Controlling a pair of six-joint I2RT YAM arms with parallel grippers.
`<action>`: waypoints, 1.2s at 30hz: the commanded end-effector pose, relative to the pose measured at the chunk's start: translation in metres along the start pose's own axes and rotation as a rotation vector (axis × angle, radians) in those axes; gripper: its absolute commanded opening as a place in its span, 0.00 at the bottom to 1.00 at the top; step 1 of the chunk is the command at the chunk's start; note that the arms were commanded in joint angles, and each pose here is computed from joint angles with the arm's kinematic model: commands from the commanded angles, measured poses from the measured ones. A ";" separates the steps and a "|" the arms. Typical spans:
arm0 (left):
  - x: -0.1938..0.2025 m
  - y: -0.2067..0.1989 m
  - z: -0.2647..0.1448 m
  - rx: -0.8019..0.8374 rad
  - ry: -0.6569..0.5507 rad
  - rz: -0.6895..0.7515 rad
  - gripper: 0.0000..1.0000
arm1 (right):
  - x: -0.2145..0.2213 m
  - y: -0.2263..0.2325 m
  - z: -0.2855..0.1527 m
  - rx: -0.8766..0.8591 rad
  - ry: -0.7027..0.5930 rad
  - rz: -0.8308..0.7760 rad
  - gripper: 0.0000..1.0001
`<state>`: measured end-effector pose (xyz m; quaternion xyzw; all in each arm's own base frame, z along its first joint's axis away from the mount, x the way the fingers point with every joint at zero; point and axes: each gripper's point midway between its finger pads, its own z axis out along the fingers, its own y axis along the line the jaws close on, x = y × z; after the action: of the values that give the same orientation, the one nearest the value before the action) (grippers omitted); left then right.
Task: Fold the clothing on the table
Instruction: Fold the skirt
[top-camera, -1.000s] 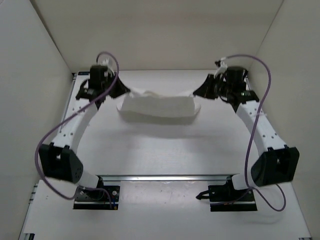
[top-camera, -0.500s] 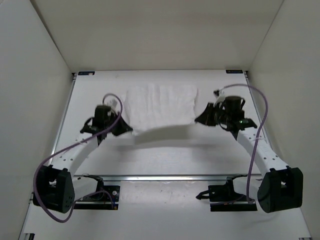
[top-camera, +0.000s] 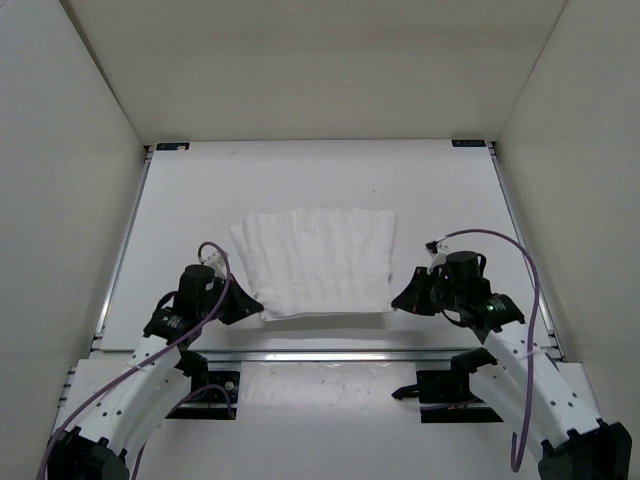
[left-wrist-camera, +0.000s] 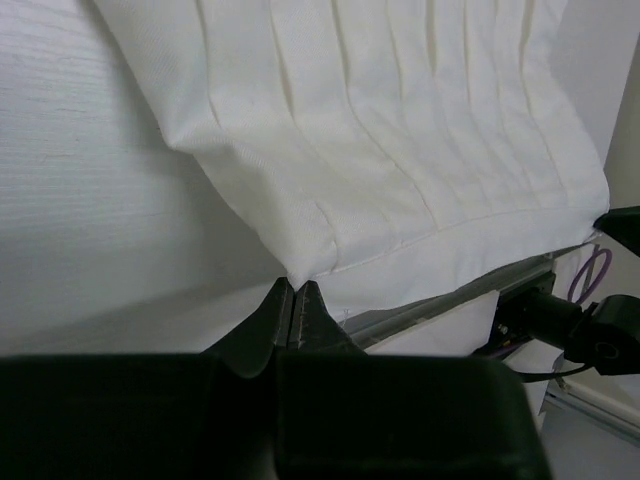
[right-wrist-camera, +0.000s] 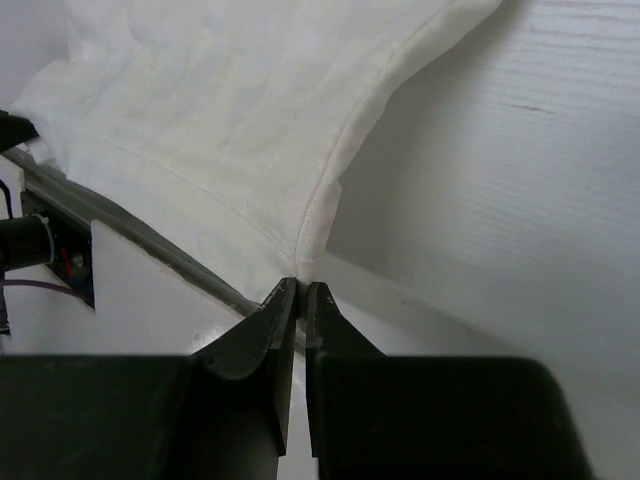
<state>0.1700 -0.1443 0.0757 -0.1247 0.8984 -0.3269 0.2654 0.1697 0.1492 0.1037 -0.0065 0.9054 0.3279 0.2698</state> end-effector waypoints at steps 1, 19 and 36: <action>0.001 0.001 -0.011 -0.045 0.010 0.008 0.00 | 0.007 0.003 -0.016 0.026 -0.029 0.047 0.00; -0.087 -0.086 -0.033 0.159 -0.171 -0.064 0.00 | -0.045 0.022 -0.055 -0.006 -0.084 0.008 0.00; -0.282 -0.059 0.125 0.179 -0.154 -0.232 0.68 | -0.308 -0.038 0.050 0.121 -0.297 0.024 0.79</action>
<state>0.4521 -0.1370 0.0954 -0.2677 0.8497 -0.3725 0.2600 0.4488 0.1183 0.1707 0.0659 0.8901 0.3000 0.3367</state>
